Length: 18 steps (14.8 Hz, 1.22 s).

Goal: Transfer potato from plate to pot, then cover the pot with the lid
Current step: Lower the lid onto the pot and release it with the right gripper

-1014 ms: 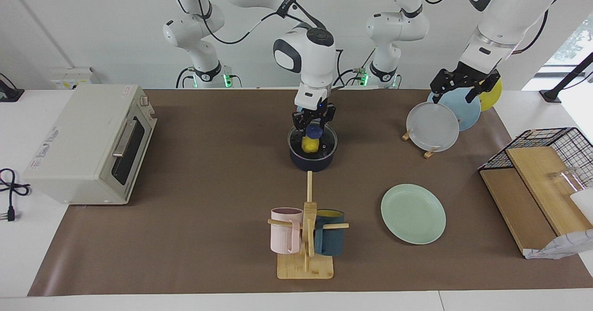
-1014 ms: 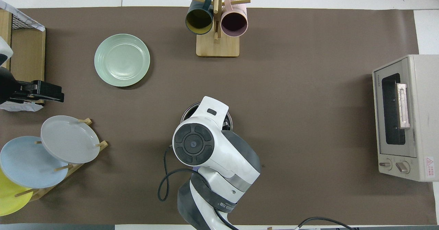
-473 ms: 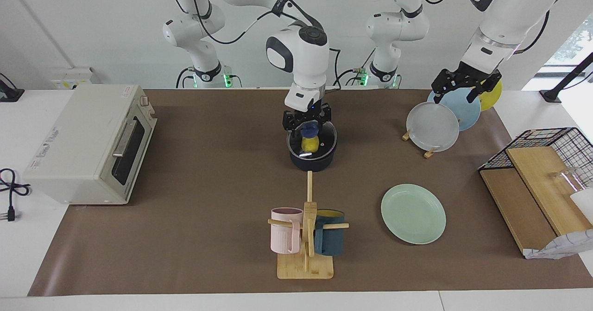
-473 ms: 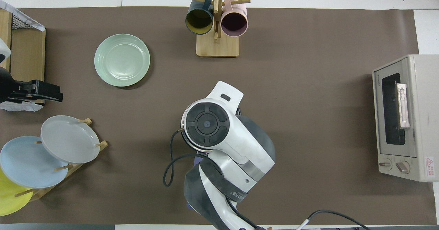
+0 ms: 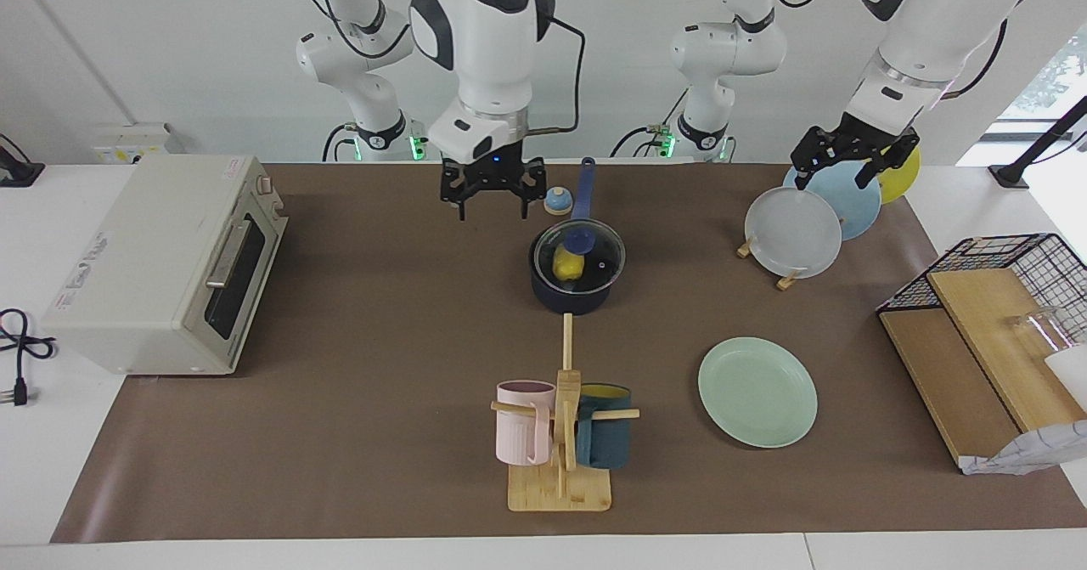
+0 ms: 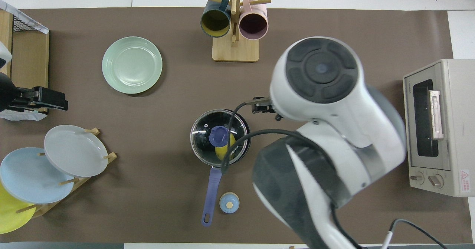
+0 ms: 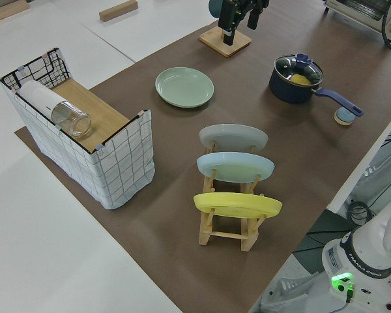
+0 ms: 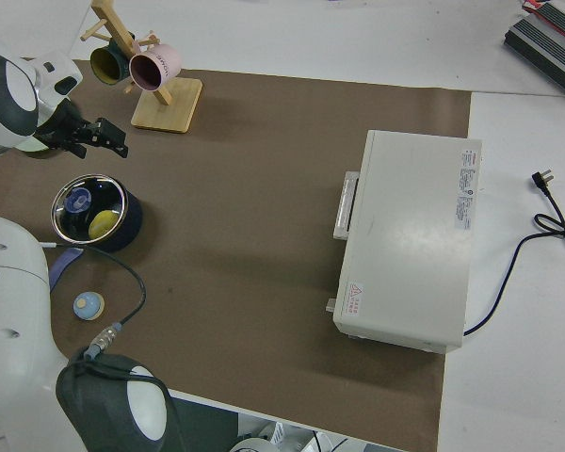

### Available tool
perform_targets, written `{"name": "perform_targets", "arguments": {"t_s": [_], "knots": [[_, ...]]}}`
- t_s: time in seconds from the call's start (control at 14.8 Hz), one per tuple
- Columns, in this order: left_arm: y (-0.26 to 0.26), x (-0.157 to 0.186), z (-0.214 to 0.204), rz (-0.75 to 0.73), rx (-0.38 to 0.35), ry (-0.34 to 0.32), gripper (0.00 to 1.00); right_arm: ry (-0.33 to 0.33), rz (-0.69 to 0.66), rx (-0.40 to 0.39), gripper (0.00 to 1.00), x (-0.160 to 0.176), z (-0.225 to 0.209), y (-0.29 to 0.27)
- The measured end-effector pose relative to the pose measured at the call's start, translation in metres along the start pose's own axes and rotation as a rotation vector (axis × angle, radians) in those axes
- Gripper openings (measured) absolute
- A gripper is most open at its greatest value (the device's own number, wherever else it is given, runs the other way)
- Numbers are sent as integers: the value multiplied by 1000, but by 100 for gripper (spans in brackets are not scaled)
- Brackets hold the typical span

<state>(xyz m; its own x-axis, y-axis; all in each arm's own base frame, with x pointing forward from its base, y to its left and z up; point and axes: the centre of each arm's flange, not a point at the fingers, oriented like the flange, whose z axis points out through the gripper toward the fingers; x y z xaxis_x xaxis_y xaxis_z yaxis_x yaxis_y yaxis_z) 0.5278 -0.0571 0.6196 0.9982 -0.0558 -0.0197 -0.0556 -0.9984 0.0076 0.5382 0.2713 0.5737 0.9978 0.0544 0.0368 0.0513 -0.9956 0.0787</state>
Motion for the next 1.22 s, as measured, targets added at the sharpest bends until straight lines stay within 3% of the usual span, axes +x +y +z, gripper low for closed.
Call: {"name": "perform_targets", "arguments": {"t_s": [0.2, 0.47, 0.88, 1.22], "knots": [[0, 0, 0, 0, 0, 0, 100, -74, 15, 7, 100, 0, -21, 86], [0, 0, 0, 0, 0, 0, 100, -140, 17, -5, 100, -11, -27, 126], [0, 0, 0, 0, 0, 0, 100, -155, -25, 18, 100, 1, -13, 212], [0, 0, 0, 0, 0, 0, 100, -131, 9, 19, 100, 3, -14, 213]]}}
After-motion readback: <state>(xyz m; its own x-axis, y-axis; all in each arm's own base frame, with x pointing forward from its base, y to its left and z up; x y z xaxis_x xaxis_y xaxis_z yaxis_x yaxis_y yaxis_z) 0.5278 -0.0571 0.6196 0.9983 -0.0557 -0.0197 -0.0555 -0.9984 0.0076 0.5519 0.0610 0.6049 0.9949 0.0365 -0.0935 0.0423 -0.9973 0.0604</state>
